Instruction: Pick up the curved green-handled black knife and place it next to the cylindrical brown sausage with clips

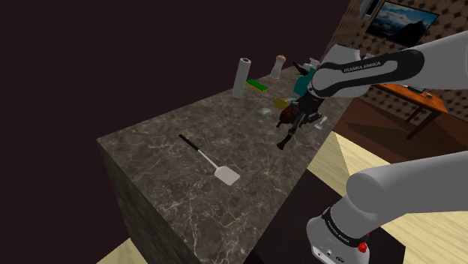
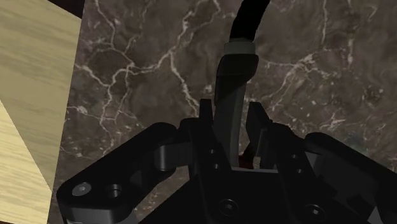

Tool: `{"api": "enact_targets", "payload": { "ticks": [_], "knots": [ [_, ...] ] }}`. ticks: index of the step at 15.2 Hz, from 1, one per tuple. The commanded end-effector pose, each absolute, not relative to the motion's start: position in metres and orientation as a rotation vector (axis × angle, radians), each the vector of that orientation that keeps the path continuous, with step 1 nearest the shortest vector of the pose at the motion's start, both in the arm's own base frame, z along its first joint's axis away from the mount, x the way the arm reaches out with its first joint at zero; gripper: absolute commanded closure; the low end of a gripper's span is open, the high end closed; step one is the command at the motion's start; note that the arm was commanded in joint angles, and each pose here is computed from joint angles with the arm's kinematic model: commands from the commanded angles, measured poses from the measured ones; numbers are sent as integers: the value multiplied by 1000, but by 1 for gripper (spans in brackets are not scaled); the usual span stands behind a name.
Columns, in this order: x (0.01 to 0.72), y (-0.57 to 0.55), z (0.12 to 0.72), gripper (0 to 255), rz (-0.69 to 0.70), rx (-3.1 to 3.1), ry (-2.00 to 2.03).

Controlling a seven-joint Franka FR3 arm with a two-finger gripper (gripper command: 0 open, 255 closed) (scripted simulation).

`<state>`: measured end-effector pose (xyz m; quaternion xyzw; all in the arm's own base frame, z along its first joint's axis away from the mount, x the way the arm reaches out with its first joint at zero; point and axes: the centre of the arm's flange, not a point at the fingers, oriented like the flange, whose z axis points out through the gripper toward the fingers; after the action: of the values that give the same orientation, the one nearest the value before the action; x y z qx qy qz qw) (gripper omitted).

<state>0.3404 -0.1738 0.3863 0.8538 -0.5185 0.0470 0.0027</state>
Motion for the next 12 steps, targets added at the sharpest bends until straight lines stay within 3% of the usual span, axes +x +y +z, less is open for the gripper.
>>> {"api": "enact_targets", "payload": {
  "ticks": [1, 12],
  "knots": [
    [340, -173, 375, 255, 146, 2678, -1626],
    [340, -173, 315, 255, 146, 2678, -1626]
  ]
}}
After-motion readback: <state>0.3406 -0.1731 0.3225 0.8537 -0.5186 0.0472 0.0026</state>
